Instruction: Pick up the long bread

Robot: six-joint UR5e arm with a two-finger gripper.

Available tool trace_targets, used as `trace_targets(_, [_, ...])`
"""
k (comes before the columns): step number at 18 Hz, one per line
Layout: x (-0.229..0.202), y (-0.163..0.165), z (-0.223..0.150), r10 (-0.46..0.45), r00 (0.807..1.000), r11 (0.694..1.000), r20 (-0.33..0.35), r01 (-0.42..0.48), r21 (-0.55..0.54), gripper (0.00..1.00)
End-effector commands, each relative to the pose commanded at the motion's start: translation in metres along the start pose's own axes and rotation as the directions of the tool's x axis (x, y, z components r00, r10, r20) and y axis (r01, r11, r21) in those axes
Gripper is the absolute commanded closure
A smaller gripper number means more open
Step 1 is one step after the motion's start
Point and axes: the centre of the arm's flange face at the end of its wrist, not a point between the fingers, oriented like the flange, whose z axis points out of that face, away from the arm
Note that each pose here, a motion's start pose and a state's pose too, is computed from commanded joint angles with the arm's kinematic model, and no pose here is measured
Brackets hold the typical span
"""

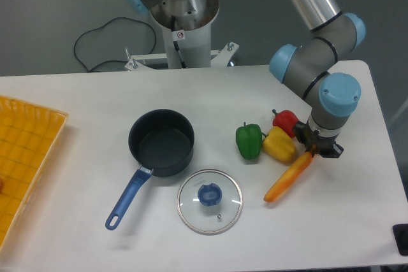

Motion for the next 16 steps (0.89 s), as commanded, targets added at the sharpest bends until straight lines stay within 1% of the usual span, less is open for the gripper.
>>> trace_targets(3, [-0.001, 0.001, -0.008, -0.001, 1.0, 1.0, 0.012, 0.001, 0.0, 0.9])
trace_targets(6, [0.0, 0.003, -0.028, 0.0, 0.999, 1.0, 0.035, 0.0, 0.003, 0.9])
trace_targets(12, [0.01, 0.009, -0.063, -0.003, 1.0, 1.0, -0.003, 0.003, -0.002, 0.9])
trace_targets(14, [0.018, 0.008, -0.081, 0.001, 1.0, 1.0, -0.016, -0.001, 0.002, 0.9])
trace_targets(16, [0.026, 0.005, -0.095, 0.009, 0.999, 1.0, -0.042, -0.009, 0.004, 0.9])
